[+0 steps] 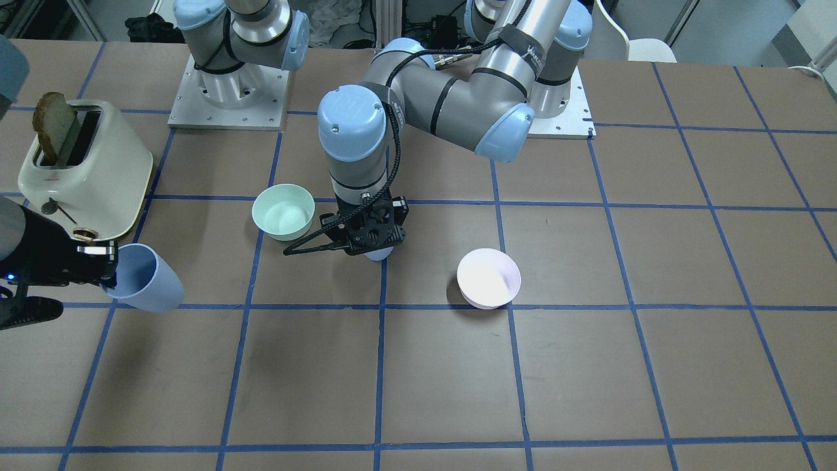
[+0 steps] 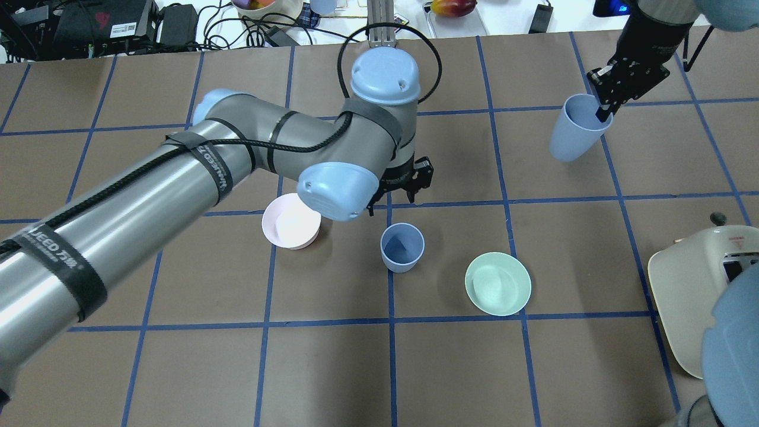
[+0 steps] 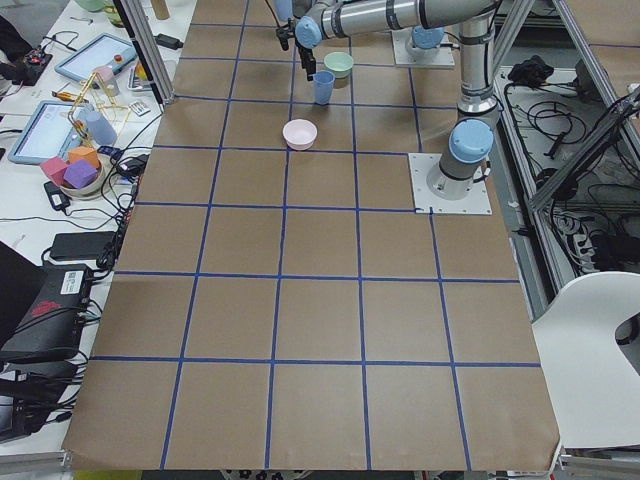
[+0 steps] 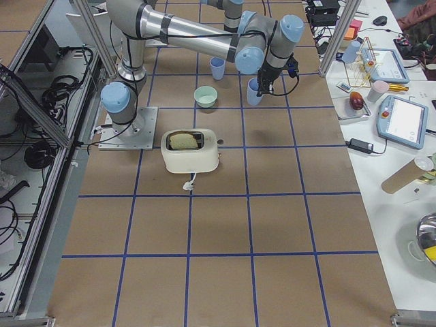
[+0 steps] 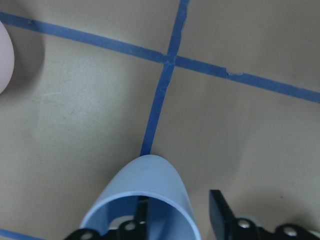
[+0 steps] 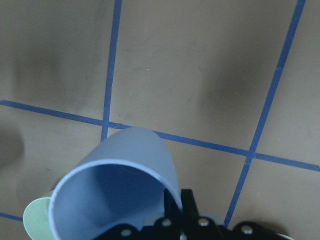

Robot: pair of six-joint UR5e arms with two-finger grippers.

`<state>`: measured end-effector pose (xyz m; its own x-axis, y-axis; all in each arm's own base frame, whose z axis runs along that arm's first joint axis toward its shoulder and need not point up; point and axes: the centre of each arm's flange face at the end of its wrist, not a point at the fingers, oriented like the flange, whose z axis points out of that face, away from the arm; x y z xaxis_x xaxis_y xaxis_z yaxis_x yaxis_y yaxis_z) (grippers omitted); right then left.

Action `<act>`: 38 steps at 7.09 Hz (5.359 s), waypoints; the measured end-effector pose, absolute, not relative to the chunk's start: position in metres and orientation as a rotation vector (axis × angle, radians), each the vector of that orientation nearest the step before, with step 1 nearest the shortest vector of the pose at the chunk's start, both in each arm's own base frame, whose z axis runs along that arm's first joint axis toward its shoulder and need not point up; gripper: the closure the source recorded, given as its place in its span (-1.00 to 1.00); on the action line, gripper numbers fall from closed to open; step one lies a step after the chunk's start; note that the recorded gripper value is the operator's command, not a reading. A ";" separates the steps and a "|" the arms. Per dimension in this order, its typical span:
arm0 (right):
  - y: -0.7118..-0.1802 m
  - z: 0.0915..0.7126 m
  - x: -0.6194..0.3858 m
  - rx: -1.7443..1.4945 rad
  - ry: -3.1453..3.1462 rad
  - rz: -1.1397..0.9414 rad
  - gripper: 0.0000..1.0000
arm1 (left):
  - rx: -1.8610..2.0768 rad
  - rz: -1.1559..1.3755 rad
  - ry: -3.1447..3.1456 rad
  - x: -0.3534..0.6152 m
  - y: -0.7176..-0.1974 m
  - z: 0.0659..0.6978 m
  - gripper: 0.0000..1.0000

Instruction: Stack blue cups with both arms

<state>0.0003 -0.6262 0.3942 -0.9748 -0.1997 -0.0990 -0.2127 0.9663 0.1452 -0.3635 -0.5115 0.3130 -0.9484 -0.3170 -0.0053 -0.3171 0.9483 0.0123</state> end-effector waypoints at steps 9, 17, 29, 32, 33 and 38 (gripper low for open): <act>-0.510 0.393 0.278 -0.312 2.992 0.335 1.00 | -0.126 -0.197 3.159 -0.168 -0.503 0.520 -1.00; -0.492 0.356 0.295 -0.243 2.988 0.364 1.00 | -0.137 -0.243 3.146 -0.154 -0.497 0.535 -1.00; -0.528 0.438 0.201 -0.122 3.116 0.075 -1.00 | -0.132 -0.237 3.147 -0.156 -0.496 0.534 -1.00; -0.491 0.482 0.152 -0.116 3.136 0.157 -1.00 | -0.130 -0.232 3.147 -0.156 -0.495 0.533 -1.00; -0.482 0.490 0.148 -0.117 3.136 0.172 -1.00 | -0.129 -0.232 3.147 -0.157 -0.495 0.533 -1.00; -0.474 0.495 0.146 -0.115 3.132 0.197 -1.00 | -0.127 -0.230 3.147 -0.157 -0.493 0.534 -1.00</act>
<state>0.1461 -0.4735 0.4952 -0.9973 -0.0728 -0.0060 -0.0730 0.9895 0.1249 -0.1571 -0.4931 0.5339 -0.9966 -0.0790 0.0221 -0.0814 0.9862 -0.1445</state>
